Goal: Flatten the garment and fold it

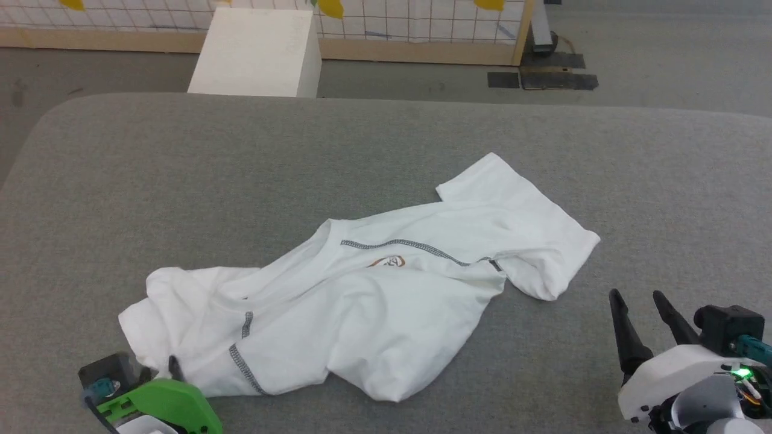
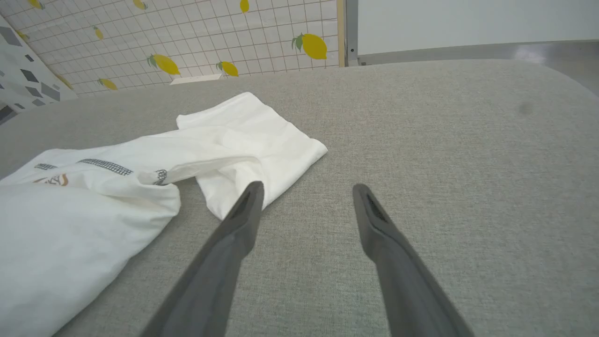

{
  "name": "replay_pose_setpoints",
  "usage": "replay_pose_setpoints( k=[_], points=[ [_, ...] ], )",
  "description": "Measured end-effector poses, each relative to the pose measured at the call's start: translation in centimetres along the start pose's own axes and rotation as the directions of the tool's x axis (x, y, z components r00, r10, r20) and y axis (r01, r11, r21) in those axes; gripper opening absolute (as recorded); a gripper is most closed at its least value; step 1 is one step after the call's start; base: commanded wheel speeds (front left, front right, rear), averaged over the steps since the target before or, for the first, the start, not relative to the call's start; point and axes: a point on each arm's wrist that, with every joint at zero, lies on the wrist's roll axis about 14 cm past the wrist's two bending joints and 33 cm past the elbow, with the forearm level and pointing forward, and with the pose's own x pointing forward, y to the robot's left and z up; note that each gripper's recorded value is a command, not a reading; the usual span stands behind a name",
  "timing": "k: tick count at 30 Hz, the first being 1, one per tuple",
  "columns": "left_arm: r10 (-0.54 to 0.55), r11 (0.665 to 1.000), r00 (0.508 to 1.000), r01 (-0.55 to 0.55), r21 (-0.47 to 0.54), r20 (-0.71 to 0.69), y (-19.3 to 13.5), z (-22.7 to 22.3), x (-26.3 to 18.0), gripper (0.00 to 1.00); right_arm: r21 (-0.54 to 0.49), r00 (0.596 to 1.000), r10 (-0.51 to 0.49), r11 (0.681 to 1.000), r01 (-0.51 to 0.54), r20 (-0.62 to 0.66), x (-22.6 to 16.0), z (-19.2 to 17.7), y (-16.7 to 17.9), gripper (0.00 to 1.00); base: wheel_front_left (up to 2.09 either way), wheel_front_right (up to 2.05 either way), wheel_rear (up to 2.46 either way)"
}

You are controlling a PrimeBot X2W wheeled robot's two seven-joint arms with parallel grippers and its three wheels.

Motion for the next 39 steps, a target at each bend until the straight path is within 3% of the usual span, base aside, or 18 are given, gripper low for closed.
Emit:
replay_pose_setpoints(
  k=[3, 8, 16, 22, 23, 24, 29, 33, 38, 39],
  points=[
    [0.000, 0.999, 0.988, 0.006, -0.045, 0.153, 0.2, 2.4, -0.5, 1.00, -0.010, 0.999, 0.030, 0.999, -0.030, -0.030, 0.6, -0.2, 1.0, 1.00, 0.00, 0.00, 0.00],
    [-0.017, 0.998, 0.898, 0.040, -0.043, 0.439, -0.4, 7.0, -1.6, 1.00, -0.034, 0.997, 0.055, 0.998, -0.057, -0.053, 3.3, 0.9, 2.2, 1.00, 0.00, 0.00, 0.00],
    [-0.071, 0.997, 0.831, 0.080, 0.006, 0.553, -2.9, 10.6, -1.3, 1.00, 0.023, 0.972, 0.011, 1.000, -0.006, -0.233, 9.0, -1.0, 1.2, 1.00, 0.00, 0.00, 0.00],
    [-0.082, 0.996, 0.831, 0.083, 0.023, 0.550, -3.4, 10.6, -0.6, 1.00, 0.000, 0.871, 0.012, 1.000, -0.014, -0.492, 10.9, -5.7, 2.1, 1.00, 0.00, 0.00, 0.00],
    [-0.070, 0.997, 0.836, 0.069, 0.021, 0.544, -3.1, 10.3, -0.5, 1.00, -0.024, 0.841, 0.016, 0.999, -0.034, -0.540, 11.5, -5.8, 2.4, 0.34, 0.00, 0.00, 0.00],
    [-0.069, 0.997, 0.836, 0.069, 0.020, 0.544, -3.0, 10.3, -0.5, 1.00, -0.027, 0.843, 0.016, 0.999, -0.037, -0.537, 11.6, -5.7, 2.5, 0.00, 0.00, 0.00, 0.00],
    [-0.065, 0.998, 0.829, 0.066, 0.018, 0.555, -2.8, 10.6, -0.9, 1.00, -0.044, 0.898, -0.024, 0.999, 0.005, -0.439, 10.7, -3.9, 1.3, 0.00, 0.00, 0.00, 0.00],
    [-0.084, 0.996, 0.825, 0.085, 0.023, 0.559, -3.1, 10.6, -1.3, 1.00, -0.053, 0.934, -0.164, 0.987, 0.155, -0.319, 8.1, -1.1, -4.0, 0.00, 0.00, 0.00, 0.00],
    [-0.123, 0.991, 0.817, 0.125, 0.036, 0.563, -4.1, 10.7, -1.6, 1.00, -0.057, 0.893, -0.378, 0.925, 0.376, -0.244, 2.4, 0.5, -11.7, 0.00, 0.00, 0.00, 0.00],
    [-0.155, 0.987, 0.812, 0.155, 0.049, 0.563, -5.2, 10.8, -1.6, 1.00, -0.042, 0.845, -0.457, 0.884, 0.465, -0.277, -1.2, -0.6, -14.9, 0.00, 0.00, 0.00, 0.00]
  ],
)
